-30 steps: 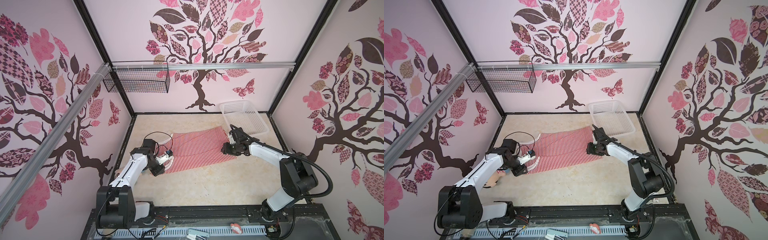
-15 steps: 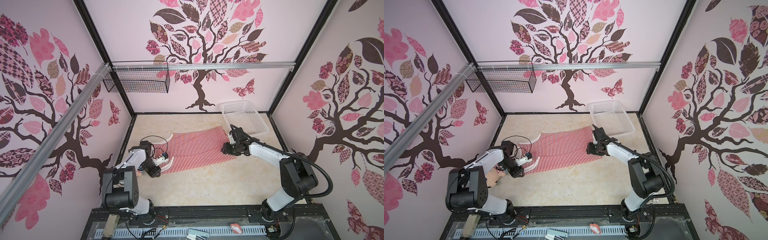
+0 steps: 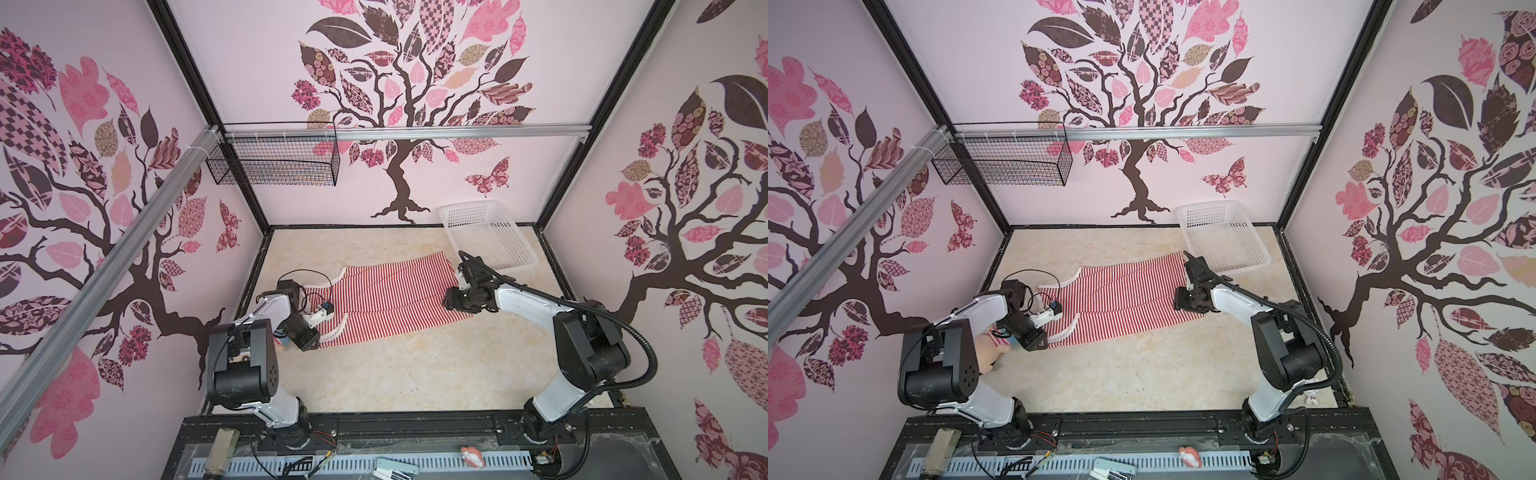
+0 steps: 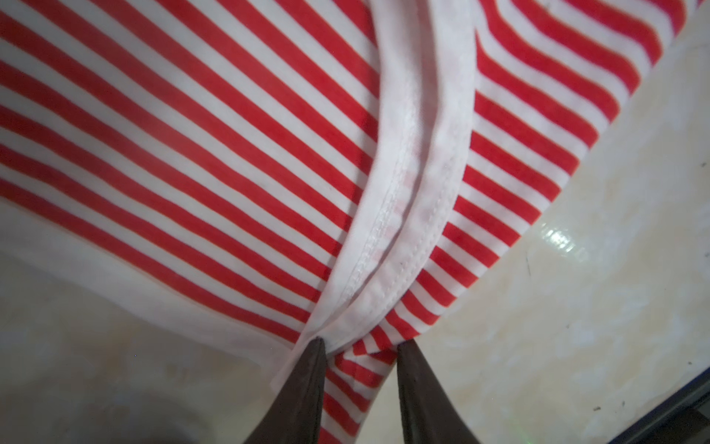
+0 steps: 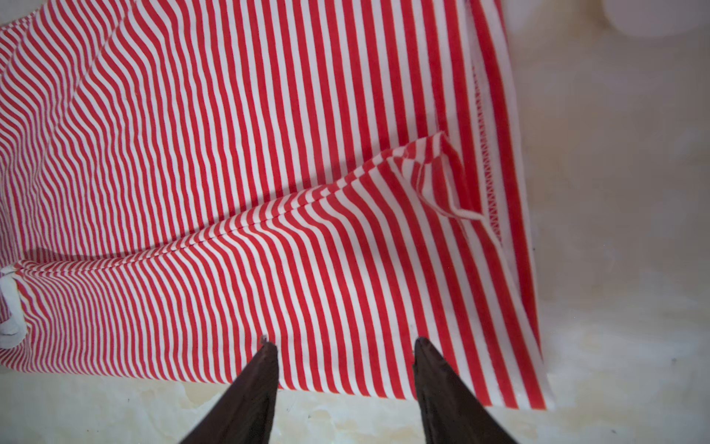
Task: Fold and stack tank tops
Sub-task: Move the tank top to the center of the table.
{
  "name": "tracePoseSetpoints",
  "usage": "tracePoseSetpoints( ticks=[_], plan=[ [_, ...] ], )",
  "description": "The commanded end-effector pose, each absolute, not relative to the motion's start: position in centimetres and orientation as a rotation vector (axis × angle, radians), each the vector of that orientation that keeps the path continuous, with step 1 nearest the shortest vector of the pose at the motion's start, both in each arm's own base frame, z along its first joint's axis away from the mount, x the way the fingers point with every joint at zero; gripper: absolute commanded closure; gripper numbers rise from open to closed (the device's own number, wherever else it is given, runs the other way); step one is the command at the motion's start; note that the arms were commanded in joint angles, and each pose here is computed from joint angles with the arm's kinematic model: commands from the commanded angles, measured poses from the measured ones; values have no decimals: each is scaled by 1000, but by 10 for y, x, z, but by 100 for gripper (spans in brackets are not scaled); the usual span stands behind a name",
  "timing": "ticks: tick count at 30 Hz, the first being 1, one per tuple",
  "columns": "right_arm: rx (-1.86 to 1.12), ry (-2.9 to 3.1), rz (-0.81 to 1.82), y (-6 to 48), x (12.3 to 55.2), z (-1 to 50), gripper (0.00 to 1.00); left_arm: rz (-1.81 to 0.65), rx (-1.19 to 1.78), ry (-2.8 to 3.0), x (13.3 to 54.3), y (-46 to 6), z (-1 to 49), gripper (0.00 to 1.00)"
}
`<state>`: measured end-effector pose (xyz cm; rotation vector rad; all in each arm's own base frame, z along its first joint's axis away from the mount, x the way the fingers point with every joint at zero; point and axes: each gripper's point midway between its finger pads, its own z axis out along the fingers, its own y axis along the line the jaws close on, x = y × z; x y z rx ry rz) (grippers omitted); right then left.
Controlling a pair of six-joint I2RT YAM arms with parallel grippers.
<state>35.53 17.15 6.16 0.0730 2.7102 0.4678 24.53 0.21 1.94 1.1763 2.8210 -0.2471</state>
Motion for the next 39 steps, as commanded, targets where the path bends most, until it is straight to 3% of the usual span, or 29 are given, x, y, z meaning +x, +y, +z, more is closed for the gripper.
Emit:
tracePoseSetpoints(
  ticks=[1, 10, 22, 33, 37, 39],
  plan=[
    [98, 2732, 399, 165, 359, 51, 39, -233, 1207, 2830, 241, 7, 10, 63],
    [152, 2797, 320, 153, 348, 20, 40, -207, 1206, 2842, 241, 11, 1, 62],
    [220, 2955, 391, 140, 268, -8, 33, -207, 1302, 2834, 226, 16, 0, 62],
    [243, 2993, 493, 134, 215, 10, 30, -249, 1373, 2838, 201, 24, 3, 63],
    [200, 2898, 490, 136, 233, 39, 24, -260, 1331, 2814, 208, 20, 17, 60],
    [177, 2816, 493, 139, 253, 65, 15, -300, 1276, 2784, 218, 13, 35, 57]
  ],
)
